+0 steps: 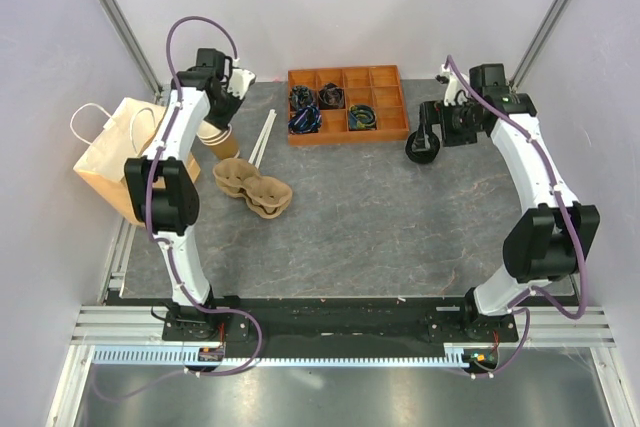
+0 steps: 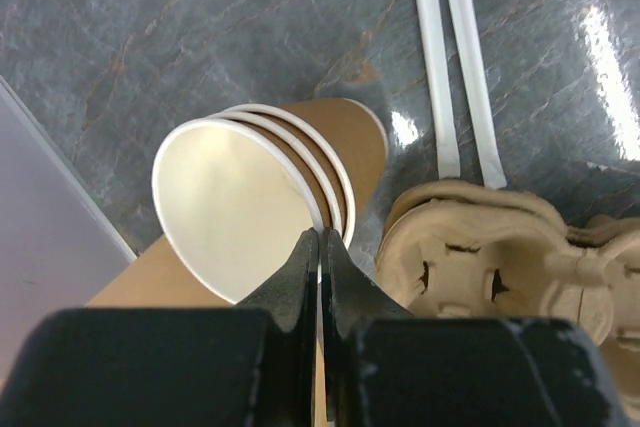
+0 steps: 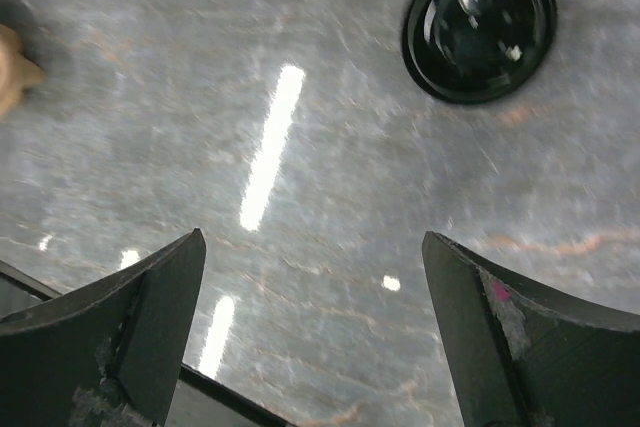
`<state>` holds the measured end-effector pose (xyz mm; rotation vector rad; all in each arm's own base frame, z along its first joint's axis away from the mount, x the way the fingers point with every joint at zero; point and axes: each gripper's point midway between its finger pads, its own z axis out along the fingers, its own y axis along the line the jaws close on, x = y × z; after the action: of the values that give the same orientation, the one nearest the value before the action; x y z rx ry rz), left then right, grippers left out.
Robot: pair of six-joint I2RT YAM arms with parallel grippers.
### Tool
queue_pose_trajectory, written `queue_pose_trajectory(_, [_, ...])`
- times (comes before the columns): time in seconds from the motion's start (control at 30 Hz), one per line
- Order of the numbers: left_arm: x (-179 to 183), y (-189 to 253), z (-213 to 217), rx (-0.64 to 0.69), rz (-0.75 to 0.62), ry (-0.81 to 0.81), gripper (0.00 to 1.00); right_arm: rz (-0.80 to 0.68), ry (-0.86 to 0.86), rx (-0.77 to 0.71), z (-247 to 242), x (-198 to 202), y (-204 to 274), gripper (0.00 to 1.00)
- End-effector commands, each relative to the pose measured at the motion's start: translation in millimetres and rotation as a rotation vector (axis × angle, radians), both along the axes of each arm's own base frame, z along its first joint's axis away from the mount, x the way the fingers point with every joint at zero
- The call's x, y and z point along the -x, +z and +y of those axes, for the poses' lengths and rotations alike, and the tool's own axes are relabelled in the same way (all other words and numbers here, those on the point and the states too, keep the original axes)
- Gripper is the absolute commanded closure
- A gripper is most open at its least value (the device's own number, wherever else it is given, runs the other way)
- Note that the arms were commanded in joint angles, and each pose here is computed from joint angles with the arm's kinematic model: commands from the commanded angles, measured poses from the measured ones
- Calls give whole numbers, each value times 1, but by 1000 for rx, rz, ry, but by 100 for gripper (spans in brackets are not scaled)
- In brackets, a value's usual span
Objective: Pack the takeout coffee
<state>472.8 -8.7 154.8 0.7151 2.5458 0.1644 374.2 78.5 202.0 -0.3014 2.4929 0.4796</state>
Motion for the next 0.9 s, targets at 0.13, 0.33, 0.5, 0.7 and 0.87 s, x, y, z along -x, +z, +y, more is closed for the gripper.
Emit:
queue_pose_trajectory(0.13, [-16,59,-13,-93,-223,-21,98,-53,90,-275,77,-39,29,2])
queue_pose_trajectory(0.33, [-14,49,-15,-88,-206,-41,98,-152,113,-532,173,-69,48,2])
queue_pose_trajectory(0.5, [-9,43,-16,-66,-203,-33,98,-148,152,-744,276,-89,48,2])
queue_pose_trajectory(0.7, [-6,50,-12,-64,-237,-17,98,-50,166,-961,351,-101,39,12])
queue_pose_trajectory(0.87, [-6,56,-13,-32,-252,-2,98,47,145,-1095,391,-101,23,38])
